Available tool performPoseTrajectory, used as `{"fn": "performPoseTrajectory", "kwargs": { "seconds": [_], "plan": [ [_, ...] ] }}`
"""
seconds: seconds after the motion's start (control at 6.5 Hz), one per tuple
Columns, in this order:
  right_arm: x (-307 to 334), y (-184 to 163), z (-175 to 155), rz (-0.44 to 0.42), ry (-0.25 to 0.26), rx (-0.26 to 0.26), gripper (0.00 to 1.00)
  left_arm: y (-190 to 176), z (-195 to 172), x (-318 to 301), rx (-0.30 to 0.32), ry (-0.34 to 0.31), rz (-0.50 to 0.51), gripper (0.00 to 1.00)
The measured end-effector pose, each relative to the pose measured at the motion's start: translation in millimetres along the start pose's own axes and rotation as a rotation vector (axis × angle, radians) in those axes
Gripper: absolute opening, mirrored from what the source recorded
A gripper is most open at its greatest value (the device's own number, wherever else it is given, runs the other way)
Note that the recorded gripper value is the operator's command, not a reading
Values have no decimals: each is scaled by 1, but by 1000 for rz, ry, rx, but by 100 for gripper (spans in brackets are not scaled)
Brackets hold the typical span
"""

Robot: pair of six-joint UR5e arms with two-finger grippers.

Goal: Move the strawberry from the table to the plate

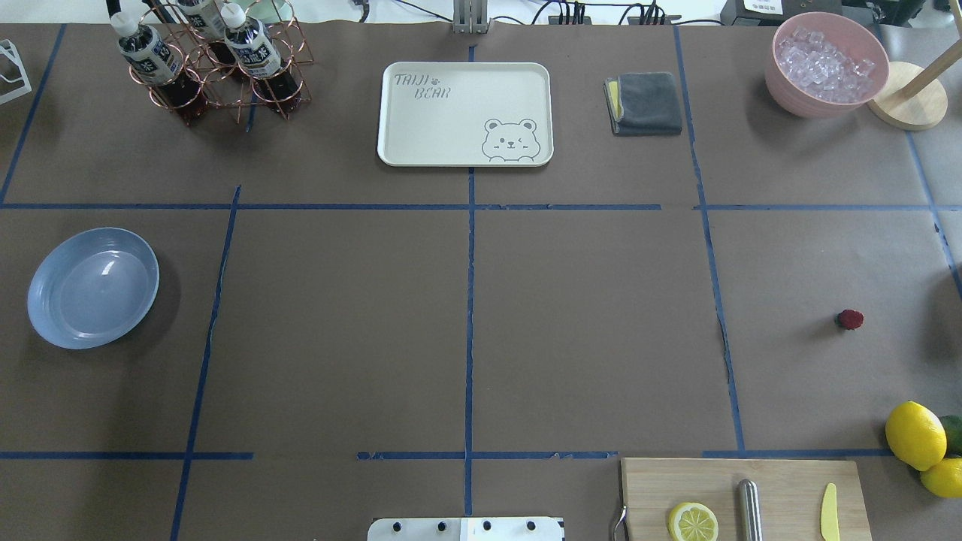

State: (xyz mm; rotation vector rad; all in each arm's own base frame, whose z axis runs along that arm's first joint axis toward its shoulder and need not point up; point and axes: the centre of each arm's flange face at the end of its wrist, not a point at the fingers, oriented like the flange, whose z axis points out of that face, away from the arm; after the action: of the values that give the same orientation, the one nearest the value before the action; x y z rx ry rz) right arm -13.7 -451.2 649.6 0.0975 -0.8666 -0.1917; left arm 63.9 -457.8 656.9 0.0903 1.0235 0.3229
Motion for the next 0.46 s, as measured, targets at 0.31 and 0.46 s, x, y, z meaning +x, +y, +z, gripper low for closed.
{"fn": "performPoseTrajectory", "kwargs": {
  "seconds": [0.31,0.46],
  "plan": [
    [-2,0,4,-5,2,-10,100,-17,42,6,34,-82,-18,97],
    [-3,-1,6,-8,4,-13,100,-26,54,9,33,-94,-18,96]
  ]
}}
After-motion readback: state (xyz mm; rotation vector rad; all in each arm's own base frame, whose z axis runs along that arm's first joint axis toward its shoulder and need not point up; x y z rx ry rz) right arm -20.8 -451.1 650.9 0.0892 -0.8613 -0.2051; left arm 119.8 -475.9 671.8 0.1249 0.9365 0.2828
